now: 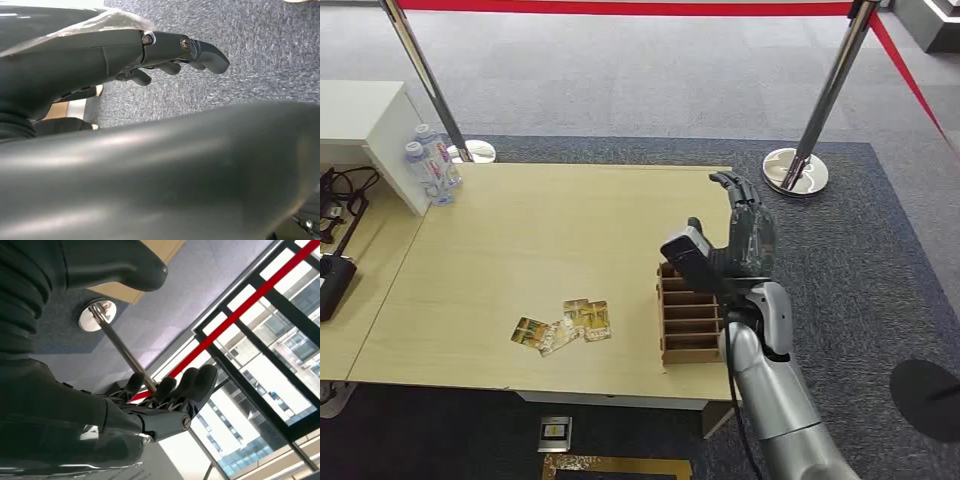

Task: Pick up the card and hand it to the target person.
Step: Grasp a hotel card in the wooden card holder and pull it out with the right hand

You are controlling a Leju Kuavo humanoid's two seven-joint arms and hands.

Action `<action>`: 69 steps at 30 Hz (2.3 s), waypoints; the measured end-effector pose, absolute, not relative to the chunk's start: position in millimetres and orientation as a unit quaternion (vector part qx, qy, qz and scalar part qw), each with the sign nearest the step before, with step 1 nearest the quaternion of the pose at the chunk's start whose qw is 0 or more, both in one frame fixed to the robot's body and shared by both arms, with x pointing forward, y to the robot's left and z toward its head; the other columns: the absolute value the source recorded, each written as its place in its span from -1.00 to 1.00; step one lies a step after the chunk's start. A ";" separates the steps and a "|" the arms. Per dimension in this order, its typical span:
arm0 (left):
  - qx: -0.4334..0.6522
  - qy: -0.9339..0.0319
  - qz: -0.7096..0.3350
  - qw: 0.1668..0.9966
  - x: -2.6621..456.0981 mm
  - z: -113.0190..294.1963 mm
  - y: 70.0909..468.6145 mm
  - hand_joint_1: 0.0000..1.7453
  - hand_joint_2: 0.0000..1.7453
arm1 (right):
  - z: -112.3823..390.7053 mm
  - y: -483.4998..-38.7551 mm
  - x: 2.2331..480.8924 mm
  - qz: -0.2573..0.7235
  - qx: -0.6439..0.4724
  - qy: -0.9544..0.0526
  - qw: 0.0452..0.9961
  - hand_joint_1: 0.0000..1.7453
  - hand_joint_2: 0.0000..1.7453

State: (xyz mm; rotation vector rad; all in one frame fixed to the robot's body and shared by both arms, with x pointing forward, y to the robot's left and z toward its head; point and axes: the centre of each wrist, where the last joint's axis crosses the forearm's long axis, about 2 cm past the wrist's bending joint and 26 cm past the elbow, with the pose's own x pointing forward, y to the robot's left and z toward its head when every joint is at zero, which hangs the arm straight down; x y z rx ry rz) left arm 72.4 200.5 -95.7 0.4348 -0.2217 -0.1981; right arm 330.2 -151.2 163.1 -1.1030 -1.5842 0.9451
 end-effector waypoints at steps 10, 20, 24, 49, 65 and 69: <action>0.215 -0.110 -0.098 0.965 72.4 -95.7 200.7 -1.00 1.00 | 162.7 -151.7 330.1 0.386 -0.452 -0.647 0.476 -0.36 1.00; 0.215 -0.110 -0.099 0.965 72.4 -95.7 200.7 -1.00 1.00 | 162.3 -152.1 329.9 0.386 -0.454 -0.646 0.477 -0.36 1.00; 0.215 -0.110 -0.099 0.965 72.4 -95.7 200.8 -1.00 1.00 | 162.1 -152.3 329.9 0.386 -0.454 -0.646 0.477 -0.36 1.00; 0.215 -0.110 -0.100 0.965 72.4 -95.7 200.9 -1.00 1.00 | 161.5 -153.4 329.8 0.385 -0.458 -0.643 0.478 -0.34 1.00; 0.216 -0.112 -0.105 0.964 72.7 -95.8 201.5 -1.00 1.00 | 160.3 -158.1 330.8 0.384 -0.477 -0.631 0.476 -0.40 1.00; 0.217 -0.112 -0.108 0.964 72.8 -95.8 201.7 -1.00 1.00 | 159.8 -160.3 332.0 0.385 -0.484 -0.625 0.477 -0.38 1.00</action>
